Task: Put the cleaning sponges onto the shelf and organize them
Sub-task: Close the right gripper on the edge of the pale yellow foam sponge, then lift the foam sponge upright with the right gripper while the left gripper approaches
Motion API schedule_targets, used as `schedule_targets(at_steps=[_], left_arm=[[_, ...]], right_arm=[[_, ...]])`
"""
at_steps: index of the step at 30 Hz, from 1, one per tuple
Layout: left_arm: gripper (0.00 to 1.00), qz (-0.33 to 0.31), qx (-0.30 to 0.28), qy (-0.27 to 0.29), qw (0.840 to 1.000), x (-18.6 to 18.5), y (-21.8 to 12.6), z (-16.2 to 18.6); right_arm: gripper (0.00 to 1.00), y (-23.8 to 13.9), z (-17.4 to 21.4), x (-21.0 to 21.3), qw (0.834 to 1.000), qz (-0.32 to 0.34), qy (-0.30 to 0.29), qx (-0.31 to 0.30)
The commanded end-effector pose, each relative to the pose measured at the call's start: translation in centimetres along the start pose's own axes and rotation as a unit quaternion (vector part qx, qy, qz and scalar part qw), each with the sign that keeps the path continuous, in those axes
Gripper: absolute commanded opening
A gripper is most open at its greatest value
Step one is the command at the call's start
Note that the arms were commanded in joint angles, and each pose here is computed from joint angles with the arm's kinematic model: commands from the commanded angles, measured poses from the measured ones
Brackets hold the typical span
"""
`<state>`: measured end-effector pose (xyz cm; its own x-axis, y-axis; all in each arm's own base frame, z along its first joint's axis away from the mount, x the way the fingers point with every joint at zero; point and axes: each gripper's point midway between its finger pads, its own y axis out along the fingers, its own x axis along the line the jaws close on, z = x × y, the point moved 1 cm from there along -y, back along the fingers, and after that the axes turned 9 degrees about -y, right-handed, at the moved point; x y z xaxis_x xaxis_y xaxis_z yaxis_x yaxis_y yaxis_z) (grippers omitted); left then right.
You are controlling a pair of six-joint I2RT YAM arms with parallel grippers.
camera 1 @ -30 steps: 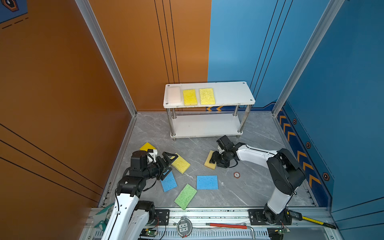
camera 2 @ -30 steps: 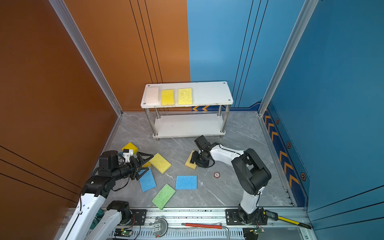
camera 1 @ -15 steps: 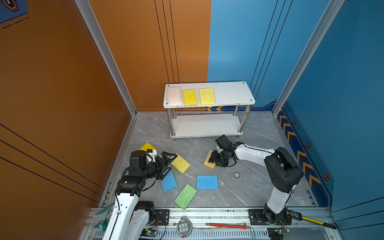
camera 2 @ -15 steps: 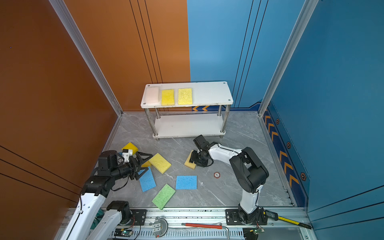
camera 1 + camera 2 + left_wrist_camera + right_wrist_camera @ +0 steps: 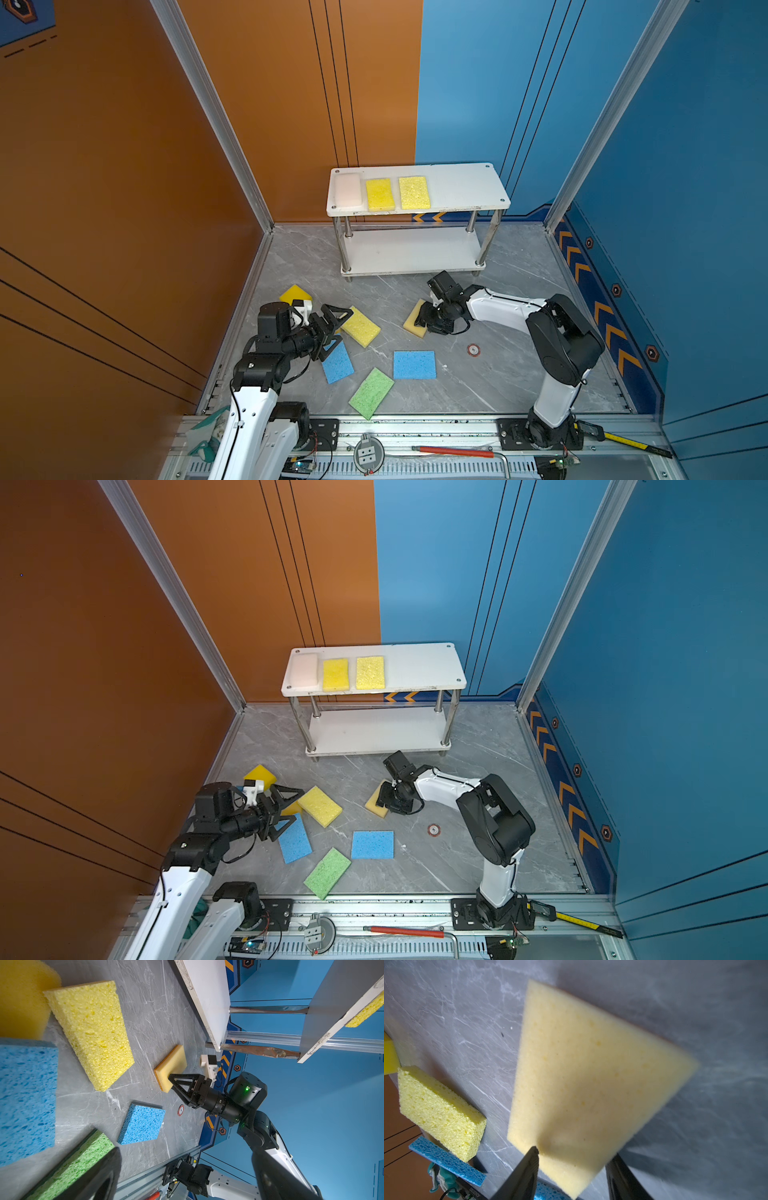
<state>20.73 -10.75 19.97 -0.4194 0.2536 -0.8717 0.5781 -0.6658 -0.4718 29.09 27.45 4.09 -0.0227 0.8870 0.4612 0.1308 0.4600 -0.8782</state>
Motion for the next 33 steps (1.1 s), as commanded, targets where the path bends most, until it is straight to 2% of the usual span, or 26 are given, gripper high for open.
schedule_targets(at_steps=[1, 10, 19, 27, 33], left_arm=[[0.98, -0.001, 0.012, 0.009, 1.000, 0.0, 0.0, 0.2], [0.98, 0.000, 0.011, 0.007, 1.000, 0.1, 0.0, 0.0], [0.98, -0.005, 0.010, 0.004, 1.000, 0.2, 0.1, -0.3], [0.98, -0.006, 0.009, 0.008, 1.000, -0.2, 0.2, -0.4], [0.98, -0.009, 0.014, 0.024, 1.000, -0.8, 0.4, -0.2]], right_arm=[[0.53, 0.6, 0.0, -0.5, 1.000, 0.017, 0.007, -0.002], [0.41, 0.5, -0.5, -0.4, 1.000, 0.021, 0.010, -0.011], [0.22, -0.4, -0.9, -0.8, 1.000, 0.020, 0.012, -0.020], [0.17, -2.2, -1.2, -1.9, 0.999, 0.019, 0.015, -0.032], [0.17, -4.9, -1.3, -1.3, 0.999, 0.001, -0.022, -0.026]])
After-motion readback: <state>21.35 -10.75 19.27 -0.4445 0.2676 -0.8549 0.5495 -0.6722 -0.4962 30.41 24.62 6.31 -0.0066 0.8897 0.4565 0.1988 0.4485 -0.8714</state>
